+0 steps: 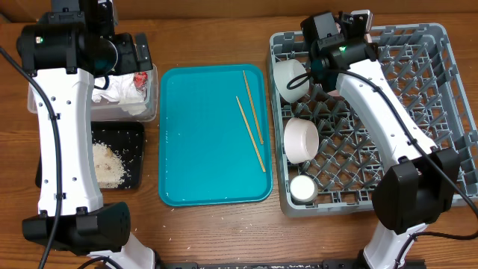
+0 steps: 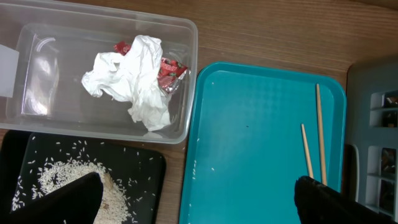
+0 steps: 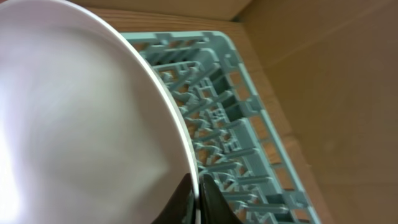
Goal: Sort waste into correct bins and load items into the dishwasher
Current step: 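Carry the large plate to the rack's back and stand it upright, then reach the right gripper to the chopsticks and grasp one chopstick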
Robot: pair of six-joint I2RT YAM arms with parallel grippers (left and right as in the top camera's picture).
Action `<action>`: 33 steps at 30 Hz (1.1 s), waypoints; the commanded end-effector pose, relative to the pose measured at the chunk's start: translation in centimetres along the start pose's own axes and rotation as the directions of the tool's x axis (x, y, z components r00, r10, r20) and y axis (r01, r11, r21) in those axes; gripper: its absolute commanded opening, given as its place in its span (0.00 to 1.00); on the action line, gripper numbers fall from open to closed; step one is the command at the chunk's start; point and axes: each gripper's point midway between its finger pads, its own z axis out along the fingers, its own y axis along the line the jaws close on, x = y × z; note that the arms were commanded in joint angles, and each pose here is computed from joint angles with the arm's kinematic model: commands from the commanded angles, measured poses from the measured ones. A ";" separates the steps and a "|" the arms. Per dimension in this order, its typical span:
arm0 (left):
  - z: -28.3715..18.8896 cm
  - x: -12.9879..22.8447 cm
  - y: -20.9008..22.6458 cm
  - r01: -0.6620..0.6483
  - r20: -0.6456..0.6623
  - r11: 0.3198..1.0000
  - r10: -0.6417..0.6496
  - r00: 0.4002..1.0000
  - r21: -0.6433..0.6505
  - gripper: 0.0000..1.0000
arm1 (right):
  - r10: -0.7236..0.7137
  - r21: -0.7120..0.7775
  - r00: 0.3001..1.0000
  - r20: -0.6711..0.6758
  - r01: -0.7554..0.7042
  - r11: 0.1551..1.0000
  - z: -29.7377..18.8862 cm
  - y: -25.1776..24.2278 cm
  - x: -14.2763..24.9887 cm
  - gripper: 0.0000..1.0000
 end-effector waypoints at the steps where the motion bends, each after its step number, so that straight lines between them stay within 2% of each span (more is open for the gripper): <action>1: 0.0 -0.3 0.0 0.005 0.007 1.000 -0.005 1.000 -0.004 1.00 | -0.002 -0.083 1.000 -0.011 0.001 0.997 -0.4 1.3 0.1 0.23; 3: 0.0 -0.3 0.0 0.005 0.007 1.000 -0.005 1.000 -0.004 1.00 | 0.007 -0.107 1.000 -0.012 -0.008 0.994 -0.4 1.7 0.0 0.59; 4: 0.0 -0.3 0.0 0.005 0.007 1.000 -0.005 1.000 -0.004 1.00 | 0.017 -0.128 1.000 -0.011 -0.018 0.992 -0.5 2.1 -0.1 0.73; 5: 0.0 -0.3 0.0 0.005 0.007 1.000 -0.005 1.000 -0.004 1.00 | 0.021 -0.153 1.000 -0.015 -0.023 0.988 -0.6 2.4 -0.1 0.81; 7: 0.0 -0.3 0.0 0.005 0.007 1.000 -0.005 1.000 -0.004 1.00 | 0.021 -0.215 0.999 -0.032 -0.028 0.976 -1.2 3.1 -0.3 0.91; 11: 0.0 -0.3 0.0 0.005 0.007 1.000 -0.005 1.000 -0.004 1.00 | 0.030 -0.335 0.998 -0.057 -0.047 0.941 -3.9 2.8 -1.6 0.94; 12: 0.0 -0.3 0.0 0.005 0.007 1.000 -0.005 1.000 -0.004 1.00 | 0.039 -0.373 0.998 -0.058 -0.058 0.926 -5.2 2.2 -2.3 1.00; 14: 0.0 -0.3 0.0 0.005 0.007 1.000 -0.005 1.000 -0.004 1.00 | 0.050 -0.432 0.997 -0.057 -0.070 0.899 -7.1 1.8 -3.2 1.00; 16: 0.0 -0.3 0.0 0.005 0.007 1.000 -0.005 1.000 -0.004 1.00 | 0.062 -0.548 0.997 -0.053 -0.081 0.832 -10.2 2.1 -4.4 1.00; 18: 0.0 -0.3 0.0 0.005 0.007 1.000 -0.005 1.000 -0.004 0.99 | 0.004 -0.693 1.000 -0.013 -0.012 0.721 -13.5 3.8 -4.8 1.00; 19: 0.0 -0.3 0.0 0.005 0.007 1.000 -0.005 1.000 -0.004 1.00 | -0.032 -0.791 0.999 0.025 0.040 0.610 -16.1 5.8 -4.8 0.99; 20: 0.0 -0.3 0.0 0.005 0.007 1.000 -0.005 1.000 -0.004 1.00 | -0.049 -0.826 0.998 0.040 0.060 0.560 -17.4 6.9 -4.6 0.96; 22: 0.0 -0.3 0.0 0.005 0.007 1.000 -0.005 1.000 -0.004 1.00 | -0.098 -0.837 0.994 0.051 0.096 0.538 -18.2 9.1 -3.5 0.94; 27: 0.0 -0.3 0.0 0.005 0.007 1.000 -0.005 1.000 -0.004 1.00 | -0.340 -0.843 0.938 0.064 0.233 0.485 -18.9 16.8 2.8 0.86; 33: 0.0 -0.3 0.0 0.005 0.007 1.000 -0.005 1.000 -0.004 1.00 | -0.504 -0.823 0.863 0.021 0.301 0.481 -16.7 21.9 8.5 0.78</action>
